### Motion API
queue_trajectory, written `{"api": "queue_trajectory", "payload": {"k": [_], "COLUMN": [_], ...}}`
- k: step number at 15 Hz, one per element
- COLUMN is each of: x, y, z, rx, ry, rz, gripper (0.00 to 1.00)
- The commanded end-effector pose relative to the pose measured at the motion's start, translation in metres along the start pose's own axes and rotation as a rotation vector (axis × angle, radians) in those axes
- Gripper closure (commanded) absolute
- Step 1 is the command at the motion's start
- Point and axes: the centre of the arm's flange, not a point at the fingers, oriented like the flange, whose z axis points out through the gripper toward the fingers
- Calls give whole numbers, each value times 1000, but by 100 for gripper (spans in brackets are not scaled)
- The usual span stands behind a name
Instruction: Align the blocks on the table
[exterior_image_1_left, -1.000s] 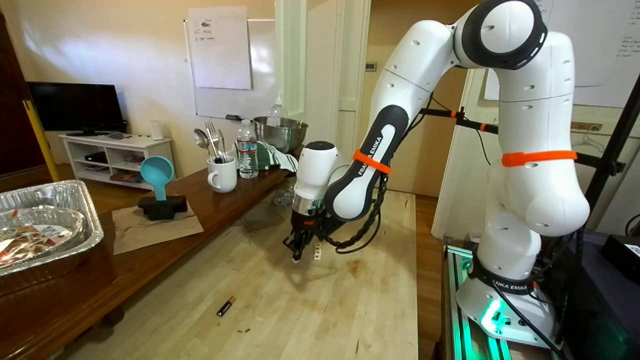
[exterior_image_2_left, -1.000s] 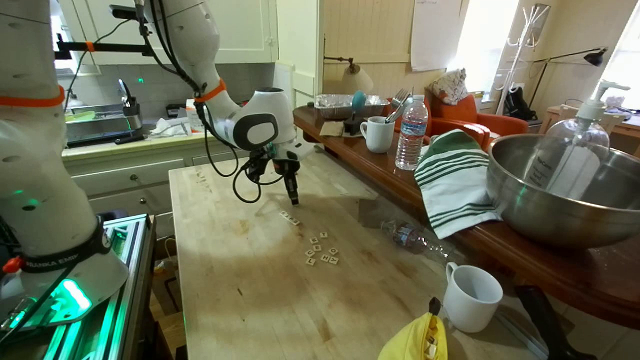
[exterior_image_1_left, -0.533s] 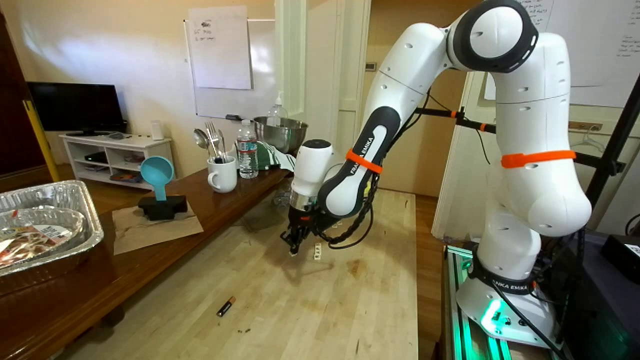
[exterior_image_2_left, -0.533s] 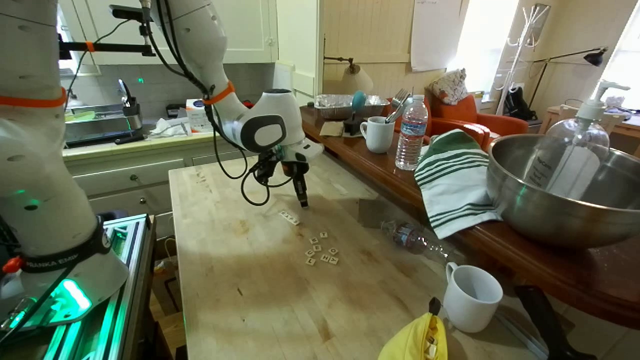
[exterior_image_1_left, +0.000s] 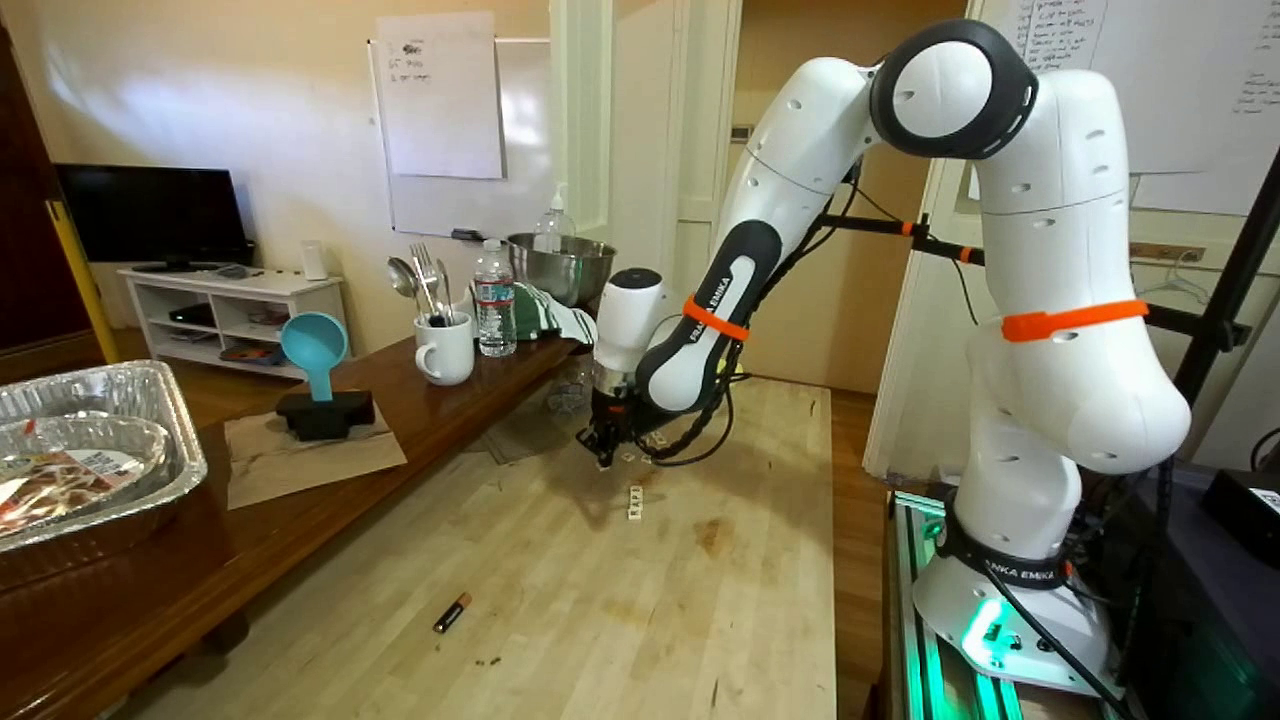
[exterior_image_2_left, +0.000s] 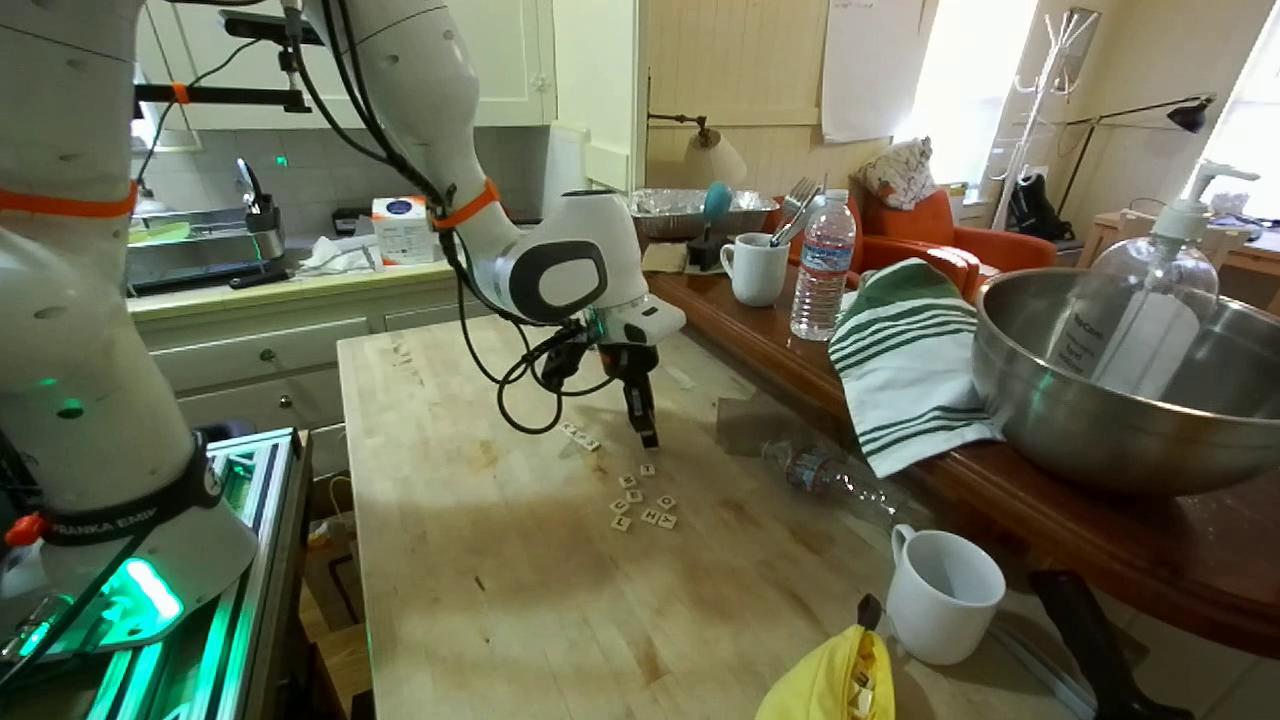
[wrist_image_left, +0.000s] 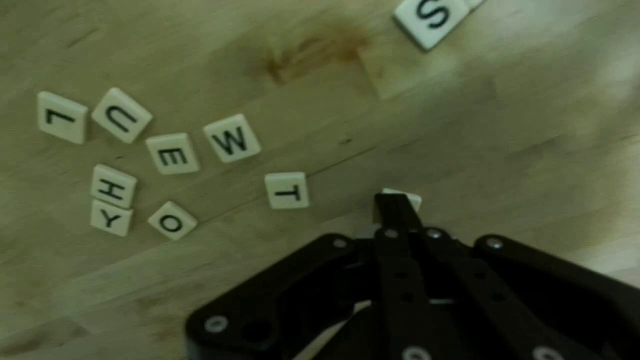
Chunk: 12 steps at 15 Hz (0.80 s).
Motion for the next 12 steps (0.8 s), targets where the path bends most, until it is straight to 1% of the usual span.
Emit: {"api": "queue_trajectory", "payload": {"k": [1, 3, 5, 6, 8, 10, 12], "x": [2, 3, -1, -5, -16, -27, -38], "y": [16, 24, 23, 20, 11, 1, -8], "z": [13, 9, -4, -11, -29, -46, -57], "rx": [-125, -156, -150, -144, -132, -101, -73], "ry": [-41, -52, -59, -68, -51, -38, -46], "rz": [45, 59, 48, 27, -20, -83, -157], "gripper": [100, 100, 100, 100, 100, 100, 100]}}
